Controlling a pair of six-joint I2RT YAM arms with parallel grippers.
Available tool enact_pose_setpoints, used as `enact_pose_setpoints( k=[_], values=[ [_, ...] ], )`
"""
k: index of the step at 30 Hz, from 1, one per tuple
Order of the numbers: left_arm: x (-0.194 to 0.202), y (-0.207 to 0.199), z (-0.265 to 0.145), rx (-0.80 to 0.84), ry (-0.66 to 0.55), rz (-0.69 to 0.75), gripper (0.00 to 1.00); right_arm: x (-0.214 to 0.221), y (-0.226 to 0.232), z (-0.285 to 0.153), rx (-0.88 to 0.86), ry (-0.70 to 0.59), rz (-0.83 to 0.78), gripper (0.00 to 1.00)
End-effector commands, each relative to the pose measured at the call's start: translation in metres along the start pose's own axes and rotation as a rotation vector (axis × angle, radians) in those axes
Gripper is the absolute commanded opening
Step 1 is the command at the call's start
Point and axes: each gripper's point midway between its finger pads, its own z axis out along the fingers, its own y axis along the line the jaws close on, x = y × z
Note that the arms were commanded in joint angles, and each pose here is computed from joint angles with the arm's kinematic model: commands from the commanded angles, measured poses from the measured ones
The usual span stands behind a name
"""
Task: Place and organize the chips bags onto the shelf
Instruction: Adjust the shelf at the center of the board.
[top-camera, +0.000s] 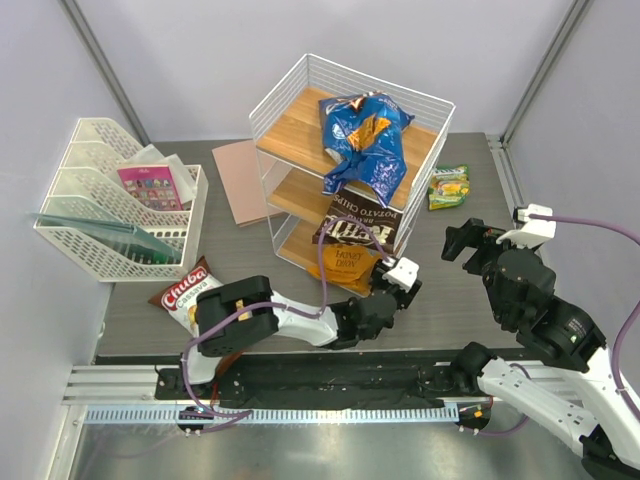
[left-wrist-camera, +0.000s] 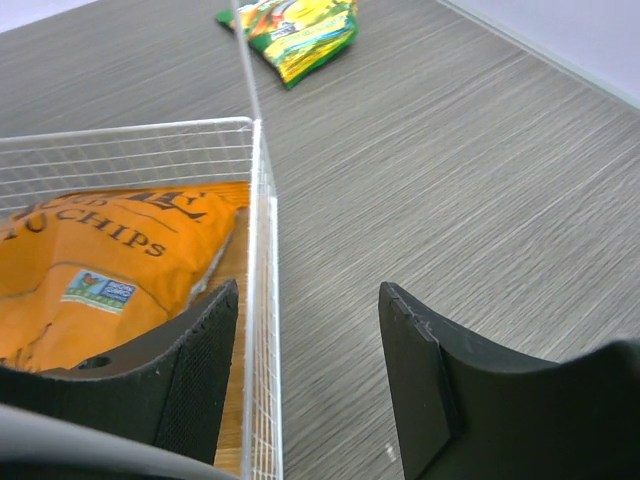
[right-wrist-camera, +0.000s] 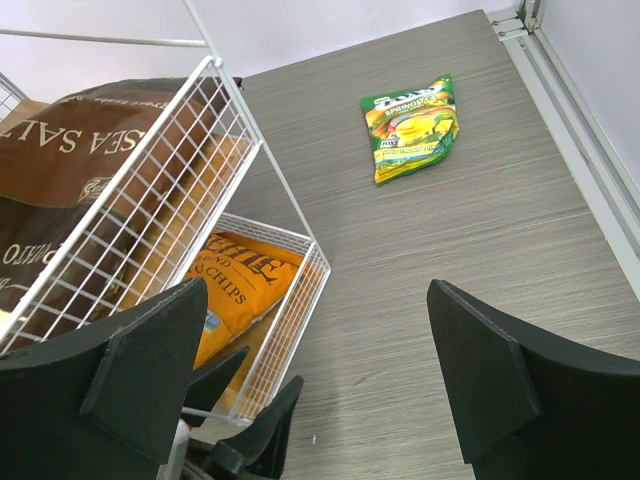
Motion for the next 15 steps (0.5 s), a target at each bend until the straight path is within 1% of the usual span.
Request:
enact_pose_setpoints(
  k=[1,6,11,14,15],
  values=[
    [-0.008,0.019,0.030,-0.059,-0.011,-0.104,0.59,-0.014,0.001,-0.006,-0.019,-0.031,0.007,0.97],
    [-0.013,0.032,0.059,-0.063,0.003,-0.133,0.59,-0.011,0.002,-0.005,-0.022,-0.020,0.008,0.97],
    [-0.005,0.039,0.091,-0.061,0.045,-0.142,0.60,-0.010,0.001,-0.007,-0.024,-0.011,0.009,0.97],
    [-0.003,0.036,0.100,-0.031,0.065,-0.142,0.63,-0.011,-0.001,-0.009,-0.020,-0.008,0.009,0.97],
    [-0.006,0.033,0.098,-0.014,0.065,-0.147,0.66,-0.010,-0.002,-0.009,-0.017,-0.003,0.007,0.97]
  ],
)
